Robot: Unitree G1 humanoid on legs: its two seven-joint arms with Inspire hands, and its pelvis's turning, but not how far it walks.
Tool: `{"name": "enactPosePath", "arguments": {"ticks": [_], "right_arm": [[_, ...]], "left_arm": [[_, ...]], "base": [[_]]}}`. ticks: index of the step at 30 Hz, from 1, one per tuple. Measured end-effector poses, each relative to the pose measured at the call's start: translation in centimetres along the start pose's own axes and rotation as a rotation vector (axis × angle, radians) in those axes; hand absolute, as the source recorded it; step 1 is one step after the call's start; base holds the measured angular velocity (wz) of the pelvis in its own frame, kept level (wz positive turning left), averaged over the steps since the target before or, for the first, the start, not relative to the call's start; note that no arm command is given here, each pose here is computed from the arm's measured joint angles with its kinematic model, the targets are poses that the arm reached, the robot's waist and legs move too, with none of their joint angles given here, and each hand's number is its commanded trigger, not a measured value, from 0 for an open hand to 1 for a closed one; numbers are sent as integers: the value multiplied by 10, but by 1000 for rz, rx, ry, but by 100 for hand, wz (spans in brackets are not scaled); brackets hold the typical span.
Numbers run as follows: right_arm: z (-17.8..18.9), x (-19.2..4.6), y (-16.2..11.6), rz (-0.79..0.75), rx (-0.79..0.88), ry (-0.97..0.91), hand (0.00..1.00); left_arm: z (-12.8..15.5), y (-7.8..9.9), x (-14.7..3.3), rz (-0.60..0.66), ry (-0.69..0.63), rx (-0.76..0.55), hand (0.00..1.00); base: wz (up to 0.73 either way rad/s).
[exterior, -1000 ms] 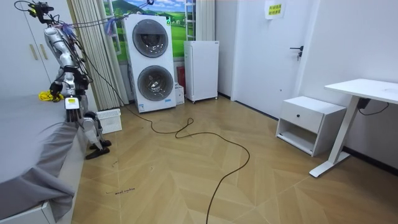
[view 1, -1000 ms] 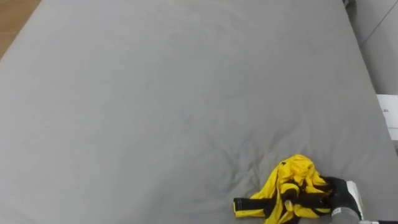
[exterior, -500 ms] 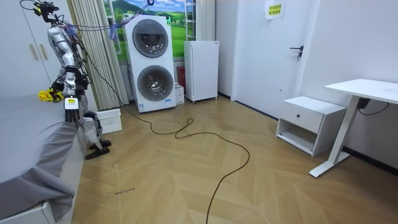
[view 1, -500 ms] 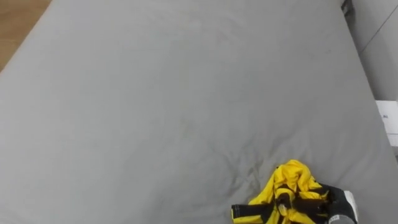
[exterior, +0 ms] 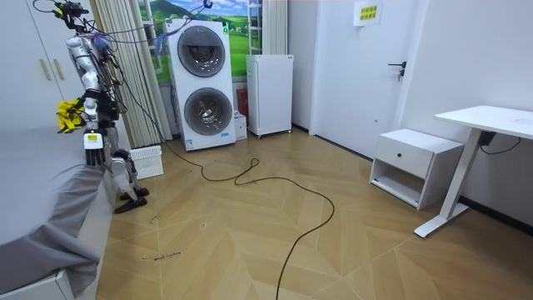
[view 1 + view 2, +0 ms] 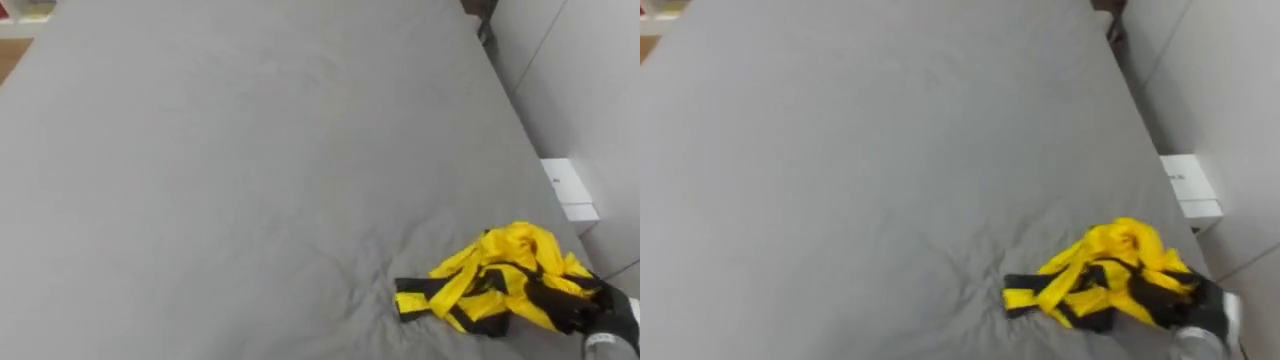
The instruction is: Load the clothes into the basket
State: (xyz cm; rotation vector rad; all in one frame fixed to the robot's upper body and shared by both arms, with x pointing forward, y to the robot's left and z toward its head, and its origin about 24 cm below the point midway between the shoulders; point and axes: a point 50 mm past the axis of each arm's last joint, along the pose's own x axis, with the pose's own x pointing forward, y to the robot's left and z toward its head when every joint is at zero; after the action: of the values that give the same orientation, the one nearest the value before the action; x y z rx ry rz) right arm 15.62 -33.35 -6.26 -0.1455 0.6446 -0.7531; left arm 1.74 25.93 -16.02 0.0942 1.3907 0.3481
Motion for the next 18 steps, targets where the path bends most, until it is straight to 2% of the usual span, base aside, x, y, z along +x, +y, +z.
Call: {"name": "enactPosePath", "arguments": {"ticks": [4,7,9,13,18], "right_arm": [[7,1,-21,-73,79,-22,100],[-1,-2,-38,-137,99,-3,100],[-6,-4,-44,-157,97,12,100],[-10,-5,-50,-169,112,27,100],[-29,-10,-64,-226,164,94,100]], "left_arm": [[-13,9,-2,13,49,84,0],[-16,14,-2,23,69,97,0],[-18,16,-3,29,84,114,0],[-25,20,-4,51,158,231,0],[-32,30,-6,79,204,272,0]], "base": [[-33],[-33],[-29],[-26],[-35]]}}
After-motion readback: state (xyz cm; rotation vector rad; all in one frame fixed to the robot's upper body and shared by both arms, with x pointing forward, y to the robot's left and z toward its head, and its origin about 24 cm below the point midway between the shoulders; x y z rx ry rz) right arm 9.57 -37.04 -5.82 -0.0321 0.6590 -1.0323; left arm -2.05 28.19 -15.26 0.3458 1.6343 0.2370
